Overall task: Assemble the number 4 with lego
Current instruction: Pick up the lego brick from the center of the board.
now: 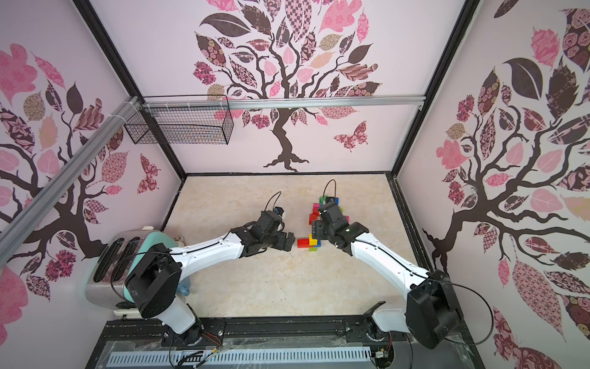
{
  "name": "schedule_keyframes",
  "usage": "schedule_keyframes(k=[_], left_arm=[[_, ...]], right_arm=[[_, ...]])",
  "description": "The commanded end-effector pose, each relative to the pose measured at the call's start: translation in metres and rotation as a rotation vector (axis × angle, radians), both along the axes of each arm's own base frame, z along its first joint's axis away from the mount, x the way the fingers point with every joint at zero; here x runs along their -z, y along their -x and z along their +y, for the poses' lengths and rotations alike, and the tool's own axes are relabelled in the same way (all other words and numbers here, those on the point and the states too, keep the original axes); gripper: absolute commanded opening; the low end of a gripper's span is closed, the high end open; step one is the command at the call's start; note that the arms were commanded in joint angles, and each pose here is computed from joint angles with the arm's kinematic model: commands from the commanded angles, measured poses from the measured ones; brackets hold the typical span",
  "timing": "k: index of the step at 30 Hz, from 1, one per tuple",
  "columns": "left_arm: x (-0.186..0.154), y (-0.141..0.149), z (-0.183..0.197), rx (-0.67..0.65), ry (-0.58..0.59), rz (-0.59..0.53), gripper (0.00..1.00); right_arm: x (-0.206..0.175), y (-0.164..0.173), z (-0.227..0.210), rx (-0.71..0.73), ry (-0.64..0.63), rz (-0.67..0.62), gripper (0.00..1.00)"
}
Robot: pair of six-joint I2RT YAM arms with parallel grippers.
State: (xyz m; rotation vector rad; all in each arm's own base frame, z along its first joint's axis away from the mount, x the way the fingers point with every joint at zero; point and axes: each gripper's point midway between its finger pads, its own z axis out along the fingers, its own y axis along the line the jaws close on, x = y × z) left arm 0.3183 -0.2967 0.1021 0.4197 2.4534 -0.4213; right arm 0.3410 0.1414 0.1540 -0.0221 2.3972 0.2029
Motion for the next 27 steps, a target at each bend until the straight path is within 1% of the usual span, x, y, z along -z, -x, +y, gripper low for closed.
schedule_keyframes(k=[1, 3, 6, 8, 13, 16, 19, 23, 27], left_arm=[[0.001, 0.002, 0.001, 0.011, -0.003, 0.007, 0.98], [0.001, 0.001, -0.001, 0.013, -0.003, 0.017, 0.98], [0.003, -0.003, 0.002, -0.016, -0.037, 0.043, 0.98], [0.004, -0.009, 0.005, -0.042, -0.056, 0.057, 0.98], [0.002, -0.018, 0.003, -0.058, -0.057, 0.062, 0.98], [0.004, -0.025, 0.003, -0.067, -0.070, 0.058, 0.98], [0.006, -0.032, 0.007, -0.090, -0.079, 0.074, 0.98], [0.005, -0.034, 0.004, -0.083, -0.073, 0.080, 0.98], [0.008, -0.033, 0.004, -0.081, -0.076, 0.088, 0.98]], right_arm=[[0.013, -0.025, -0.015, -0.079, 0.023, 0.000, 0.81], [0.024, -0.048, -0.038, -0.040, 0.026, 0.022, 0.81], [0.041, -0.080, -0.065, 0.003, 0.010, 0.066, 0.81], [0.055, -0.099, -0.072, -0.025, 0.007, 0.091, 0.79], [0.079, -0.130, -0.070, -0.171, 0.100, 0.128, 0.75], [0.092, -0.141, -0.070, -0.219, 0.137, 0.151, 0.75], [0.102, -0.149, -0.071, -0.252, 0.163, 0.176, 0.72], [0.113, -0.154, -0.070, -0.301, 0.192, 0.218, 0.66], [0.120, -0.151, -0.069, -0.339, 0.198, 0.237, 0.64]])
